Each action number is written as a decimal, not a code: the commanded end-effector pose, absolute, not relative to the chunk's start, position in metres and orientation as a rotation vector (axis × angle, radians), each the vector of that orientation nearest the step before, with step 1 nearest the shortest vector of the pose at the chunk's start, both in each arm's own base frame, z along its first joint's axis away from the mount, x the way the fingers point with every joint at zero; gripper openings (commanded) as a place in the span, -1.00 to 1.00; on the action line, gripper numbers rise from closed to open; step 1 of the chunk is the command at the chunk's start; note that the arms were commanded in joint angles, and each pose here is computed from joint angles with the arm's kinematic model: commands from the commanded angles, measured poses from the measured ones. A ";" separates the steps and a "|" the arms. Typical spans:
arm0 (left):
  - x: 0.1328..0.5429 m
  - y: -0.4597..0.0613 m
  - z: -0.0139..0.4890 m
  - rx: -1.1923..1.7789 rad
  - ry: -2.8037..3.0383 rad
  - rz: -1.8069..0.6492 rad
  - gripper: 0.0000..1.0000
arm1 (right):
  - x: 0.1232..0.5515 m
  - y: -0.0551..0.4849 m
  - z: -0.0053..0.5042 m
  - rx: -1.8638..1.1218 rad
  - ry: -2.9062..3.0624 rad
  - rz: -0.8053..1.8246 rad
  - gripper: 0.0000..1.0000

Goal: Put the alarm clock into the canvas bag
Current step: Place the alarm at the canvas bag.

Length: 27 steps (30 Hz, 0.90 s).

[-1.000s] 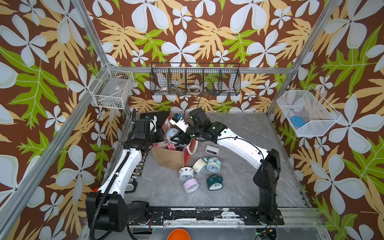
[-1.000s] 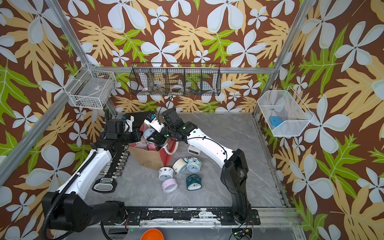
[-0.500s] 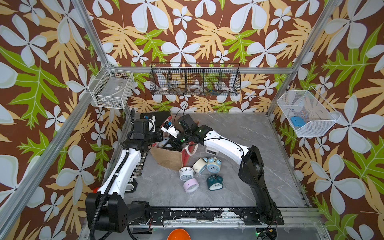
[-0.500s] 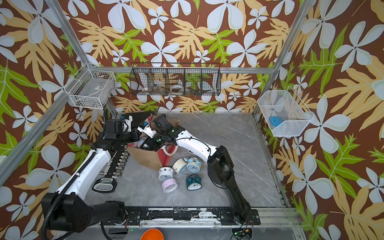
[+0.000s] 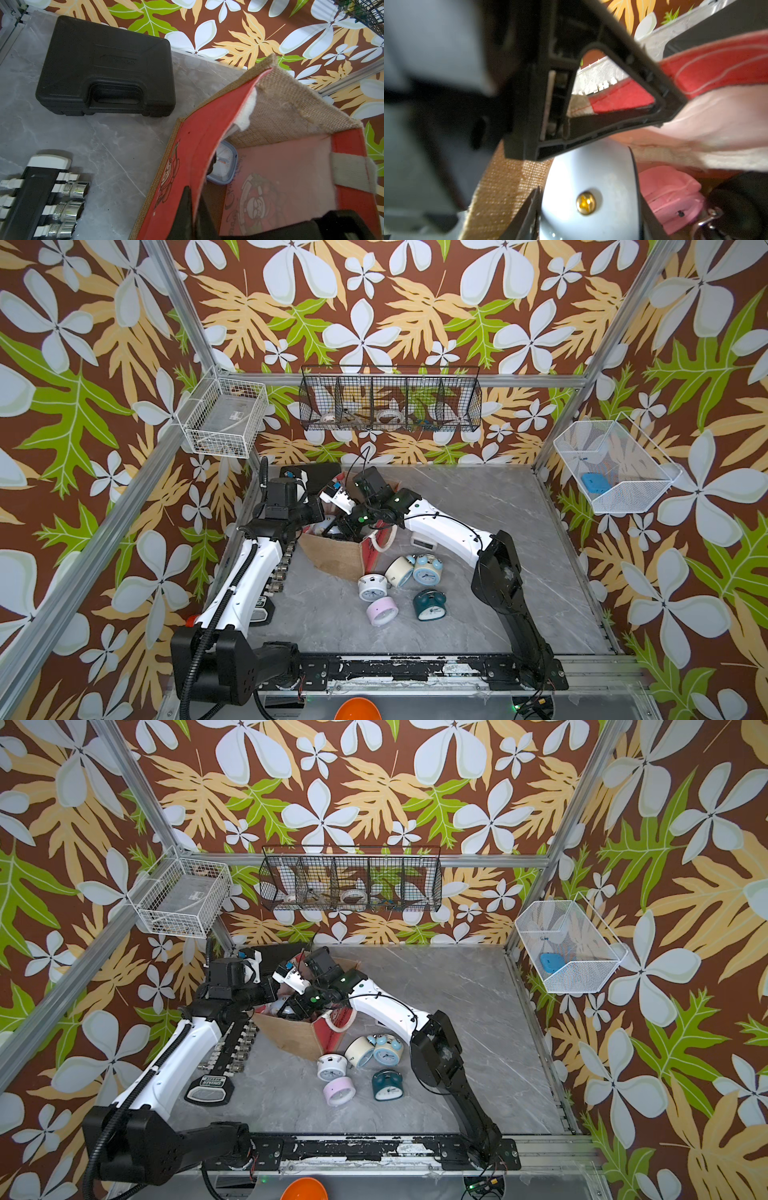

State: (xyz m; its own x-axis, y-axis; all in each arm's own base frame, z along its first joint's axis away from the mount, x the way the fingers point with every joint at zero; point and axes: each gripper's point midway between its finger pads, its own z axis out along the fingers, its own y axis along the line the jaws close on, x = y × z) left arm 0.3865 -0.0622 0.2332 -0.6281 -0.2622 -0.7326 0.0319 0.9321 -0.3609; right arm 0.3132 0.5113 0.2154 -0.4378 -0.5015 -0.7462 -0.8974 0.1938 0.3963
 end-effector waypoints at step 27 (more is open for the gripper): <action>0.390 -0.074 0.245 -0.102 2.166 -0.495 -1.00 | 0.306 0.434 0.160 -1.533 2.353 0.743 -0.12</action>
